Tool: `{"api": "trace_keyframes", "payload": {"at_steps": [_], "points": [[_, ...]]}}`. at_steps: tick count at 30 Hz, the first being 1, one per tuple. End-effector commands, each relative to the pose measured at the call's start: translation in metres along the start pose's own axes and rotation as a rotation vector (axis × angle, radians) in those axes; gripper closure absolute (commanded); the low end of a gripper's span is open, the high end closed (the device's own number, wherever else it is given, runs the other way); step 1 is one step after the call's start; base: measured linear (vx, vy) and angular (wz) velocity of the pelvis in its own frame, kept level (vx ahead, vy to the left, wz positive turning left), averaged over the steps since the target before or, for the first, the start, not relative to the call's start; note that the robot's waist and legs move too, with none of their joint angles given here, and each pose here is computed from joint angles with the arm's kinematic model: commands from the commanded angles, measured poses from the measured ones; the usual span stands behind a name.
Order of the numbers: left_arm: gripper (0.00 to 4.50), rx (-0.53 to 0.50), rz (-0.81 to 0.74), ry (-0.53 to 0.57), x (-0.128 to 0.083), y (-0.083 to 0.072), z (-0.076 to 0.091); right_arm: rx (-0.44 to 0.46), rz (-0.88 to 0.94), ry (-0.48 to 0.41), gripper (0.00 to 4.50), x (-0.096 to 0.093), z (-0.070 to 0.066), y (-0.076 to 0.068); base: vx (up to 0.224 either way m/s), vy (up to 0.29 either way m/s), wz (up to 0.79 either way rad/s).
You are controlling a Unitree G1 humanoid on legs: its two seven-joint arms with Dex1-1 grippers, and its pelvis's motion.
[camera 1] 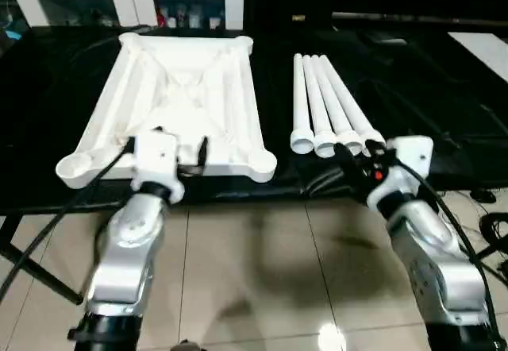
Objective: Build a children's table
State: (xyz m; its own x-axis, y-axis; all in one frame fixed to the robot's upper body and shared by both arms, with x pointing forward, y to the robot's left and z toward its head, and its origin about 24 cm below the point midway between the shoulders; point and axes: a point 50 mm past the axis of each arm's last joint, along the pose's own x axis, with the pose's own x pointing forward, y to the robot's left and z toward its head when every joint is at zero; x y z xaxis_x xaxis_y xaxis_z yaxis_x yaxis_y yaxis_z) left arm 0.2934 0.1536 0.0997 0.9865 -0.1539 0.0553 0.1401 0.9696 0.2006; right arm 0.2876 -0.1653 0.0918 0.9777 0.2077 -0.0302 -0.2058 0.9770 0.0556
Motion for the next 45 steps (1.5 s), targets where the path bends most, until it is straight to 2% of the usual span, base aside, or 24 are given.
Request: {"api": "trace_keyframes", "payload": {"at_steps": [1, 6, 8, 10, 14, 19, 23, 27, 29, 34, 40, 45], "points": [[0.00, 0.078, -0.018, 0.027, 0.002, 0.001, 0.000, -0.020, 0.019, 0.038, 1.42, 0.003, -0.004, 0.006, 0.000, 0.000, 0.00], [0.00, 0.045, 0.042, 0.052, 0.009, 0.016, -0.001, -0.040, 0.049, 0.011, 1.42, 0.009, 0.000, 0.015, -0.008, 0.004, 0.16], [0.00, 0.060, 0.047, 0.047, 0.013, 0.015, 0.002, -0.050, 0.048, 0.029, 1.42, 0.010, 0.001, 0.012, 0.032, 0.034, 0.51], [0.00, 0.023, 0.010, 0.056, 0.019, 0.010, 0.006, -0.035, 0.054, 0.033, 1.42, 0.013, 0.004, 0.009, 0.066, 0.045, 0.52], [0.00, 0.044, -0.032, 0.072, 0.021, 0.001, 0.002, -0.054, 0.024, 0.071, 1.42, 0.011, -0.005, 0.003, 0.137, 0.006, 0.24], [0.00, 0.030, 0.004, 0.085, 0.019, 0.003, -0.002, -0.026, -0.004, 0.080, 1.42, 0.014, -0.006, 0.009, 0.148, -0.040, 0.11], [0.00, 0.025, -0.029, 0.086, 0.021, 0.002, -0.002, -0.055, 0.004, 0.089, 1.42, 0.016, -0.004, 0.011, 0.184, -0.009, -0.02], [0.00, 0.017, -0.041, 0.079, 0.021, -0.001, -0.001, -0.043, 0.013, 0.089, 1.42, 0.016, -0.002, 0.010, 0.195, 0.024, -0.03], [0.00, 0.011, -0.037, 0.086, 0.020, -0.001, -0.002, -0.084, 0.016, 0.093, 1.42, 0.018, -0.001, 0.010, 0.120, -0.034, -0.15], [0.00, 0.015, -0.029, 0.093, 0.019, 0.001, -0.004, -0.060, 0.074, 0.077, 1.42, 0.018, 0.001, 0.016, 0.106, -0.086, 0.00], [0.00, 0.025, -0.027, 0.098, 0.014, 0.004, -0.005, -0.128, 0.139, 0.096, 1.42, 0.017, -0.002, 0.026, 0.141, 0.022, 0.12], [0.00, 0.029, -0.069, 0.099, 0.005, 0.002, -0.007, -0.039, 0.158, 0.073, 1.42, 0.016, 0.001, 0.025, 0.173, 0.035, 0.48]]}}
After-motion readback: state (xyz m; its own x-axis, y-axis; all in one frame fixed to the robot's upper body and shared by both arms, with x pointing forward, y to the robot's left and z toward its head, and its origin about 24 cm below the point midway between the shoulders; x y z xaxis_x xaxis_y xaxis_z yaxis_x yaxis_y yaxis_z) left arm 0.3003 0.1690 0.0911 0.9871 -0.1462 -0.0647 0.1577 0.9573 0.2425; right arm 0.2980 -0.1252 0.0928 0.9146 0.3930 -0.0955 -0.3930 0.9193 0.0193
